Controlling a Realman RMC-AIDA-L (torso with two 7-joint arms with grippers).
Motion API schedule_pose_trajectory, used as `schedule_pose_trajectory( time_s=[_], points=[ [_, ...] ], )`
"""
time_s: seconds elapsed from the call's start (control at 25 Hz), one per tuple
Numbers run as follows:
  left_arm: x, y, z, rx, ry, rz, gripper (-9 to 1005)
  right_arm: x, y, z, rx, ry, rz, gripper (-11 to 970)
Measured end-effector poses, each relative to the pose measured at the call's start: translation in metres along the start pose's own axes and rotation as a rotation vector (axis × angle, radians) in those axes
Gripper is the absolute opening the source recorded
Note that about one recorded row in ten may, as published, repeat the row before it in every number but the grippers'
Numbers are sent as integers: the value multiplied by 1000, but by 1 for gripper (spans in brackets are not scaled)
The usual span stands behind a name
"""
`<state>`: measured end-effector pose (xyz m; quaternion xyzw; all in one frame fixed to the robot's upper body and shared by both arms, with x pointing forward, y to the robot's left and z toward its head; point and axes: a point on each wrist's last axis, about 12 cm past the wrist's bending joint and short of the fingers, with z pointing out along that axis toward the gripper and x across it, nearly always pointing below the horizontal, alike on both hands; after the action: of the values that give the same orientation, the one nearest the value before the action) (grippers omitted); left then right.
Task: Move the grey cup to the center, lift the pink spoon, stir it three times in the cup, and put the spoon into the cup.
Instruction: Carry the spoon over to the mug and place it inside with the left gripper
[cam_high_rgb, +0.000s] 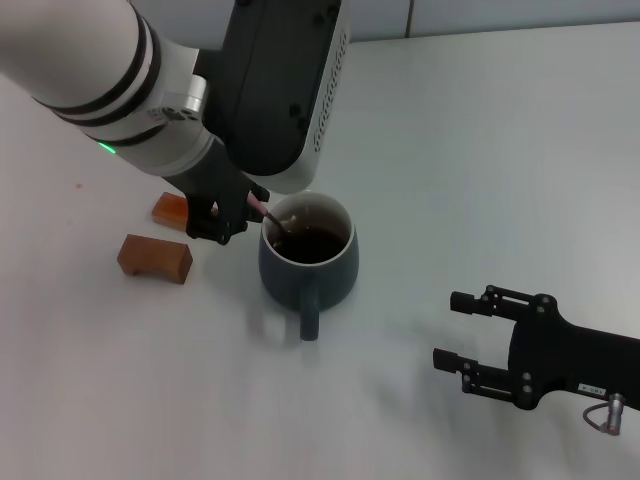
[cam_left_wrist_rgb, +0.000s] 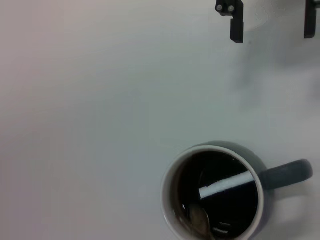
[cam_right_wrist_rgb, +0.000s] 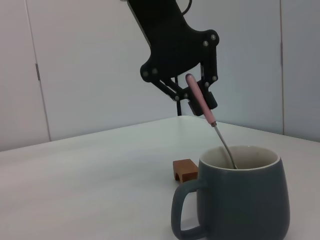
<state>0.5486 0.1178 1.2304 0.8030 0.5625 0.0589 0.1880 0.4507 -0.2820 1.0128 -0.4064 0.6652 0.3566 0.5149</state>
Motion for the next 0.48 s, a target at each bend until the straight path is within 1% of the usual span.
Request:
schedule_pose_trajectory(
  time_s=[0.32, 0.48],
  points=[
    [-4, -3, 0, 31, 10, 8, 134, 0, 0, 0, -2, 1, 0, 695],
    [-11, -6, -1, 39, 8, 35, 134, 0, 0, 0, -2, 2, -1, 695]
  ],
)
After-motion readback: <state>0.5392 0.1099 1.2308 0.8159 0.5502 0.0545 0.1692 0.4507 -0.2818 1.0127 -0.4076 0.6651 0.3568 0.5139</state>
